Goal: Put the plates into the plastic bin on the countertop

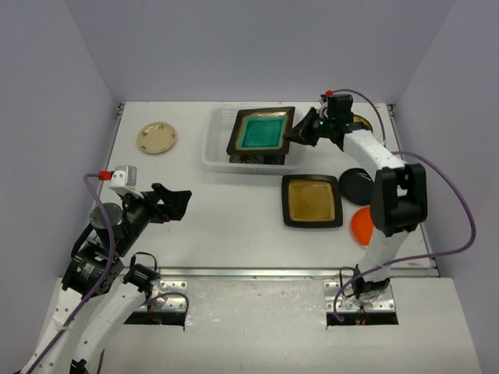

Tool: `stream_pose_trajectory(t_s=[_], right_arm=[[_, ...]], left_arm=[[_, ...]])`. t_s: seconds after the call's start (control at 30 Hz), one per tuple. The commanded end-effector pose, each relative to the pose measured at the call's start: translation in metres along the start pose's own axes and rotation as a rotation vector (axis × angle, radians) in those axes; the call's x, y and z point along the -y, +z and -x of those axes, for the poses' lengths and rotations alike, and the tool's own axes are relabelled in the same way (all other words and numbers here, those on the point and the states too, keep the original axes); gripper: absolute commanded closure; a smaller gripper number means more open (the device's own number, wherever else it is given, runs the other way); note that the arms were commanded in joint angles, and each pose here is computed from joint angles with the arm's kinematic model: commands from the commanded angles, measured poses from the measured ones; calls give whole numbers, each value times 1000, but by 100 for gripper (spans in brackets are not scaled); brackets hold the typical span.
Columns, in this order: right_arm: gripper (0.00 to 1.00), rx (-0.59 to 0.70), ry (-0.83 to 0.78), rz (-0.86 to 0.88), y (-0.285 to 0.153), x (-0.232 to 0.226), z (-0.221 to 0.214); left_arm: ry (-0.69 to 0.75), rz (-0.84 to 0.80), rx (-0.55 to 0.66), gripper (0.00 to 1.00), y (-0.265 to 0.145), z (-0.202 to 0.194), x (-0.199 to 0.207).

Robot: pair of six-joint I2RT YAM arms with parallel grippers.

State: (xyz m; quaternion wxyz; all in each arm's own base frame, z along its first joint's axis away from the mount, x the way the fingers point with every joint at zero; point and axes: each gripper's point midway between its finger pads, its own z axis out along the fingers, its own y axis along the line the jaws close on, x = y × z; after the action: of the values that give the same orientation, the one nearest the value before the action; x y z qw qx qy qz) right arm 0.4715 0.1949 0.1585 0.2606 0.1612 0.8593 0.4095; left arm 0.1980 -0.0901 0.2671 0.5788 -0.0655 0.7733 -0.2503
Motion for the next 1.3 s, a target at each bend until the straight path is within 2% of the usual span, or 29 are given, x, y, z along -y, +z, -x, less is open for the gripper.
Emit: stream_pose_trajectory(t_s=[0.0, 0.17, 0.37, 0.47, 0.5, 0.57, 0.6, 0.8, 0.87, 0.93, 1.07, 1.13, 1.27], right_arm=[[100, 15, -174, 216, 4, -62, 30], [100, -8, -163, 156, 35, -35, 35], [100, -48, -151, 129, 49, -14, 35], [82, -50, -146, 87, 53, 2, 36], [80, -52, -143, 76, 53, 6, 36], [68, -48, -135, 42, 51, 16, 36], [65, -42, -133, 25, 49, 21, 37], [64, 29, -127, -41, 26, 26, 51], [58, 67, -132, -88, 14, 28, 59], [45, 102, -157, -121, 3, 25, 66], [35, 126, -196, -135, -15, 9, 74], [26, 120, -200, -155, -24, 5, 73], [23, 112, -216, -124, -49, -9, 57]], left_arm=[[-11, -17, 57, 0, -4, 12, 4], [-6, -35, 63, 0, -5, 13, 7], [-3, -40, 57, 0, -4, 12, 7], [-1, -42, 56, 0, -4, 12, 8], [-1, -42, 56, 0, -4, 12, 8], [-1, -42, 57, 0, -4, 12, 8], [-1, -43, 58, 0, -5, 12, 8], [-3, -41, 61, 0, -5, 12, 7], [-5, -36, 60, 0, -4, 12, 7], [-6, -31, 55, 0, -3, 11, 6], [-7, -20, 36, 0, 1, 8, 4], [-11, -9, 25, 0, 4, 6, 3], [-23, -3, -56, 0, 18, -7, 3]])
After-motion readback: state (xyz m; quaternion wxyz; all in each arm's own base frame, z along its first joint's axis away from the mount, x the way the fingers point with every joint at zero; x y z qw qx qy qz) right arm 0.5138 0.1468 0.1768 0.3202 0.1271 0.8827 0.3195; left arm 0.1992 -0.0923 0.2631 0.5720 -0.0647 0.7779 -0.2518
